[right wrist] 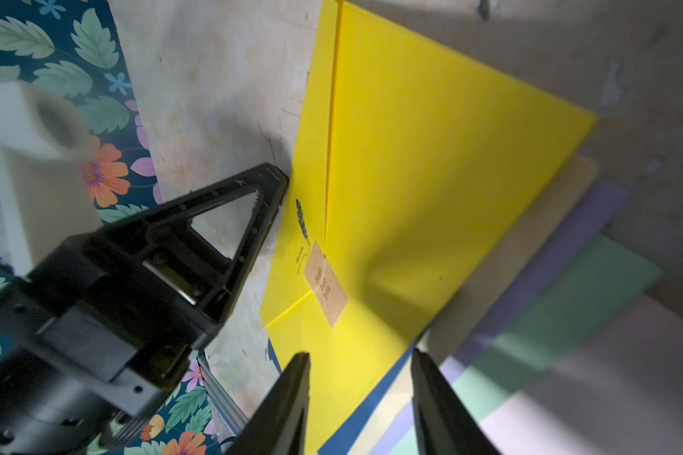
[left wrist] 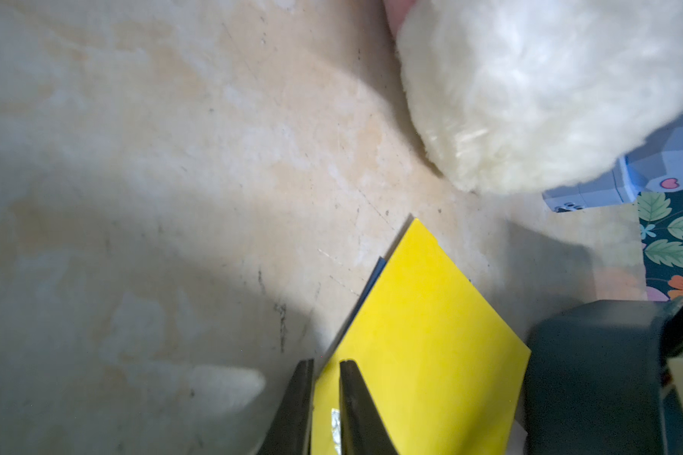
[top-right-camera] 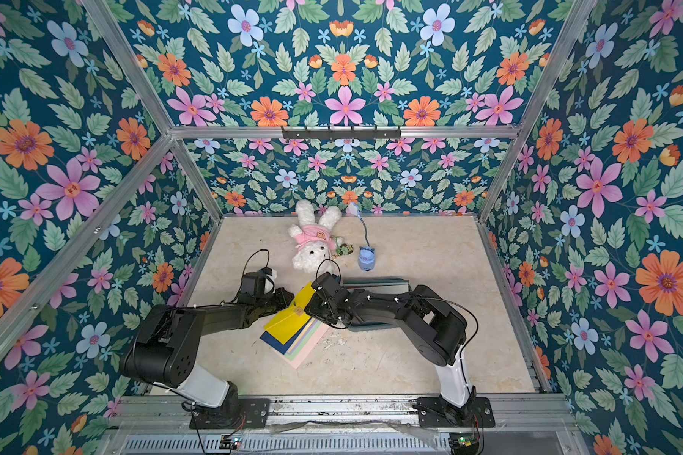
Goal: Put the sealed envelopes into the storage box
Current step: Pick up the envelope from the center of the board.
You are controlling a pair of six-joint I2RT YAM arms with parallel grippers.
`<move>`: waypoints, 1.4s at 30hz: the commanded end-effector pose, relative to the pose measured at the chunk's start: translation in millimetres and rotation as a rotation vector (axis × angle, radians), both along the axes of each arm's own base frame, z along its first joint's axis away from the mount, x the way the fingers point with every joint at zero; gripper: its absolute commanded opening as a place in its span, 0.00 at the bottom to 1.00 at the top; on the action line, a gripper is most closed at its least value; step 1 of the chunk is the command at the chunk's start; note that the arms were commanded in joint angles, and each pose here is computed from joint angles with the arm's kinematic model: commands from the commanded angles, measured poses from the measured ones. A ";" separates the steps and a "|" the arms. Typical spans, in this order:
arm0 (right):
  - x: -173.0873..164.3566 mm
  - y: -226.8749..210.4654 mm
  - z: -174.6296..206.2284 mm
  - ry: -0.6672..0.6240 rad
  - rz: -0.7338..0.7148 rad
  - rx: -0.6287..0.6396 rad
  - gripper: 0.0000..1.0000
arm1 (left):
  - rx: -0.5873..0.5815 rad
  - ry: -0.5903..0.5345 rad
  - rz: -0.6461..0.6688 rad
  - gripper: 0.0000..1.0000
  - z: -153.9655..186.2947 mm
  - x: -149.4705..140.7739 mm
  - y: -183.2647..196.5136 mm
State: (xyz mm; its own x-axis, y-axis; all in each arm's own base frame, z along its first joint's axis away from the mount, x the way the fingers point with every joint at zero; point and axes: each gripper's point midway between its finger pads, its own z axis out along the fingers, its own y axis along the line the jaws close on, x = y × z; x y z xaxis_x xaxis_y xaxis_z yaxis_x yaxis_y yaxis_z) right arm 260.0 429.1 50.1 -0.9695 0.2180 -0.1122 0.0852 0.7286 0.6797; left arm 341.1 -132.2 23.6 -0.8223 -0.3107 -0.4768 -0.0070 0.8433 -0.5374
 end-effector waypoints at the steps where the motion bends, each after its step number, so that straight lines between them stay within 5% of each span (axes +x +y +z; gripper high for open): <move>1: 2.1 -0.6 2.1 -0.007 -0.010 0.003 0.46 | 0.037 0.115 -0.006 0.19 -21.5 -21.7 5.2; 28: 16.6 23.0 24.8 -0.032 -0.014 0.100 0.46 | 0.035 0.113 -0.008 0.19 -20.8 -21.9 4.9; 33: 14.1 31.1 14.1 -0.005 0.012 0.117 0.36 | 0.026 0.108 -0.015 0.20 -19.1 -22.4 3.4; 42: 20.0 39.2 22.7 -0.054 0.050 0.136 0.02 | -0.007 0.063 -0.010 0.25 -0.2 -18.8 0.2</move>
State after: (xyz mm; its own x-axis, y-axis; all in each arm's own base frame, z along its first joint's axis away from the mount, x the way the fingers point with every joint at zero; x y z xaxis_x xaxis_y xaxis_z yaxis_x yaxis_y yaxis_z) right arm 275.7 463.0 62.3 -0.9742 0.2035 -0.0980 0.0599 0.6508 0.7569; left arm 334.5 -133.5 27.8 -0.8287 -0.3087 -0.4669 -0.0036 0.8370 -0.5472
